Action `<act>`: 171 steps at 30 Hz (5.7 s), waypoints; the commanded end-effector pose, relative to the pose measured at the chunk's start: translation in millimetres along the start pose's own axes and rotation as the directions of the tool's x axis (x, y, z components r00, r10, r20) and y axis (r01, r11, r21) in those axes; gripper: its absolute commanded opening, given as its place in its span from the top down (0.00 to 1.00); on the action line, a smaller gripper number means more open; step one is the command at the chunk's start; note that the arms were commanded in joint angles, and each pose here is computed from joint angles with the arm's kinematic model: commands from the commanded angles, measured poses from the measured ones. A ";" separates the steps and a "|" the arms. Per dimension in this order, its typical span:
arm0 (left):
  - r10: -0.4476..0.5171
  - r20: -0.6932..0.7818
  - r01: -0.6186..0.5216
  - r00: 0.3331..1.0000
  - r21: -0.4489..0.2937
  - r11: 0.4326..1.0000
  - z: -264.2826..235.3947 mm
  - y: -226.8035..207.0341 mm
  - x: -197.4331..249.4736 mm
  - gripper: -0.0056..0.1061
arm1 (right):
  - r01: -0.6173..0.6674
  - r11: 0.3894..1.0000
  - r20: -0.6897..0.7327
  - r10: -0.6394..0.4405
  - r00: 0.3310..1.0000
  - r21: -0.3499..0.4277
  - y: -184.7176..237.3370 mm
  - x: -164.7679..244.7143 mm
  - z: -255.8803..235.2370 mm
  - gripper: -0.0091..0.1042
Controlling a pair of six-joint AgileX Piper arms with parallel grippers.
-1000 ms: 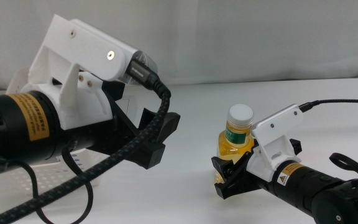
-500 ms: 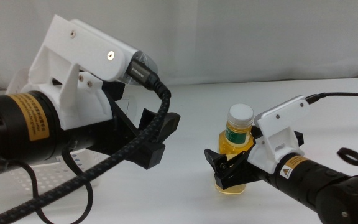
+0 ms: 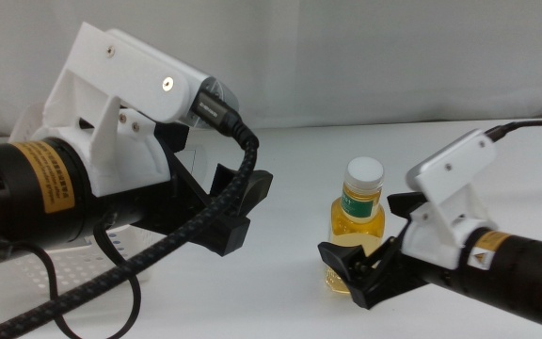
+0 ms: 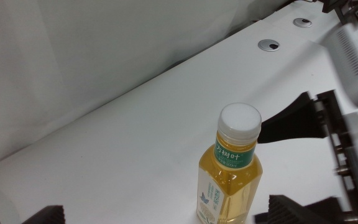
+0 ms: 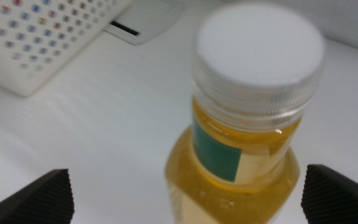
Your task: Use arms to grab the bottles and put them into the dustbin to the left of the table.
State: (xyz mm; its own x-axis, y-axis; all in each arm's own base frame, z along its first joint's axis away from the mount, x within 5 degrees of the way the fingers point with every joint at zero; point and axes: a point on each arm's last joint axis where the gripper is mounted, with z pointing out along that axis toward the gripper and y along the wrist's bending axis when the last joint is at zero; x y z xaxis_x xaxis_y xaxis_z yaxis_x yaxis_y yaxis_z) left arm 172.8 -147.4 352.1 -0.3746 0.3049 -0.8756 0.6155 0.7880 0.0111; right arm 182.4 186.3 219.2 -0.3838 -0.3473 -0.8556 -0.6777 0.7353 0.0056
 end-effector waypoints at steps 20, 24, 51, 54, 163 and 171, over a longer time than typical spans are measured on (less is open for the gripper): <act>-0.014 -0.007 0.014 1.000 0.008 1.000 0.8 -1.4 1.7 0.20 | -0.005 0.960 -0.112 0.038 0.993 0.282 -75.4 2.2 -134.0 0.01; -0.014 -0.007 0.014 1.000 0.008 1.000 0.8 -1.4 1.7 0.20 | -0.059 0.921 -0.078 0.096 0.992 0.384 -84.3 2.0 -159.7 0.01; -0.028 0.224 -0.007 0.974 0.154 0.988 43.9 -17.9 105.2 0.20 | -0.057 0.892 -0.009 0.069 0.998 0.449 -85.8 -4.0 -176.2 0.01; -0.021 0.217 -0.024 0.976 0.204 0.979 58.8 -29.6 114.5 0.20 | -0.057 0.888 0.007 0.061 0.998 0.456 -86.5 -5.6 -176.5 0.01; -0.003 0.345 0.087 0.939 -0.230 0.969 175.0 53.4 26.4 0.98 | -0.076 0.892 0.016 0.078 0.997 0.445 -85.5 -5.7 -176.0 0.01; 0.009 0.377 0.116 0.926 -0.309 0.944 128.1 90.0 2.2 0.98 | -0.101 0.894 0.042 0.092 0.995 0.436 -84.9 -7.3 -175.7 0.01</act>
State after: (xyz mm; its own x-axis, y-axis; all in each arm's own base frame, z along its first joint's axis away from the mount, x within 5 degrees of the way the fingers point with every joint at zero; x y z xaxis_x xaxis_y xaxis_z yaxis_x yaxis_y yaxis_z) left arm 318.1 -154.3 267.5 -0.1576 0.1170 -0.9805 0.3544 0.9335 0.0545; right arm 132.5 24.7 312.2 -0.4377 -0.2592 -0.8609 -0.3010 0.9445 -0.1313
